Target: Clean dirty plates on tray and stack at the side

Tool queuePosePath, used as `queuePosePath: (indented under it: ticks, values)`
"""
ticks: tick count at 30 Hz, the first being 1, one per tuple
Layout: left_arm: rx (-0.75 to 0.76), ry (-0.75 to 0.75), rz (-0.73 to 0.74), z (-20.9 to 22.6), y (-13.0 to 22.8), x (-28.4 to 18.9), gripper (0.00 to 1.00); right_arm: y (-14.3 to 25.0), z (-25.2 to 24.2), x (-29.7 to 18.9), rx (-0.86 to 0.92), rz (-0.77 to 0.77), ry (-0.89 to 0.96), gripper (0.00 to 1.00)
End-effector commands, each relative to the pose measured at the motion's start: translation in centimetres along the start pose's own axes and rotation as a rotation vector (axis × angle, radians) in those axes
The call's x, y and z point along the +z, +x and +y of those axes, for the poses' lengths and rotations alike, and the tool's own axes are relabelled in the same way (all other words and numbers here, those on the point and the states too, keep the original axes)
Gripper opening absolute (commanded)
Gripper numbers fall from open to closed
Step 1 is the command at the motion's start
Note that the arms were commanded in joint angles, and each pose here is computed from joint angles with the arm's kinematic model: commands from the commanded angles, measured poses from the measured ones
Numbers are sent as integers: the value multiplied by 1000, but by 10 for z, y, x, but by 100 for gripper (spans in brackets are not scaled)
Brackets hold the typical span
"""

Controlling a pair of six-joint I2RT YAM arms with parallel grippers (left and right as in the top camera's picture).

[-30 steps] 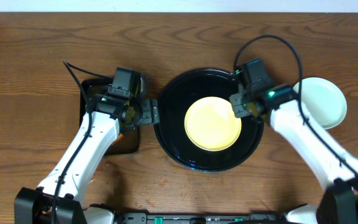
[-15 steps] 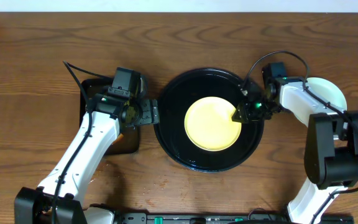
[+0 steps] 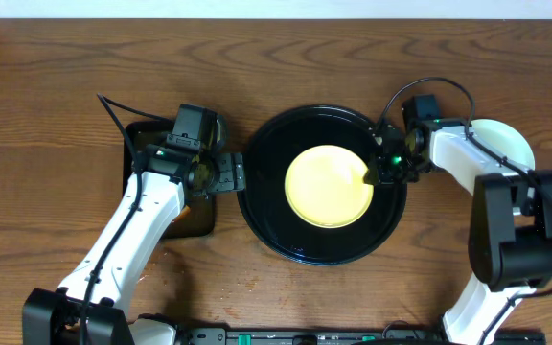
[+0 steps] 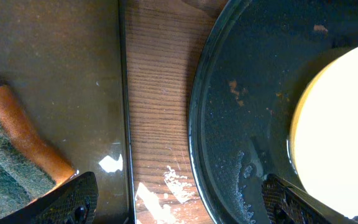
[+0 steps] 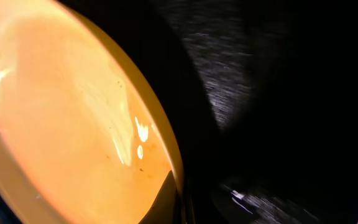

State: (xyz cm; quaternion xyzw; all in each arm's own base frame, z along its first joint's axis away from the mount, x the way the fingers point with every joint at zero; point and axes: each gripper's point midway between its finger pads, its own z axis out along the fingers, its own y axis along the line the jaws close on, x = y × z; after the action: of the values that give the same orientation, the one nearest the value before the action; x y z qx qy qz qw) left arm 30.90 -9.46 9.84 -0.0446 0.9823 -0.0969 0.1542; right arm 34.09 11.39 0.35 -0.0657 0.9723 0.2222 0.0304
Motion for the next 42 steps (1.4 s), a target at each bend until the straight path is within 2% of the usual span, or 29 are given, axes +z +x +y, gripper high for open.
queuePosePath:
  ticks: [1, 6, 11, 20, 26, 34, 42]
  values:
    - [8, -10, -10, 0, -5, -1, 85, -21, 5, -43, -33, -135, 143, 1]
    - [8, -10, -10, 0, -5, -1, 85, -28, 29, -104, -126, -320, 430, 1]
    - [8, -10, -10, 0, -5, -1, 86, -28, 56, -140, -204, -468, 627, 1]
    - [8, -10, -10, 0, -5, -1, 86, -23, 86, -157, -299, -575, 812, 1]
    - [8, -10, -10, 0, -5, -1, 86, -14, 118, -171, -443, -661, 993, 1]
    - [8, -10, -10, 0, -5, -1, 86, 1, 156, -177, -572, -738, 1085, 1]
    - [8, -10, -10, 0, -5, -1, 86, 2, 158, -180, -592, -744, 1110, 1]
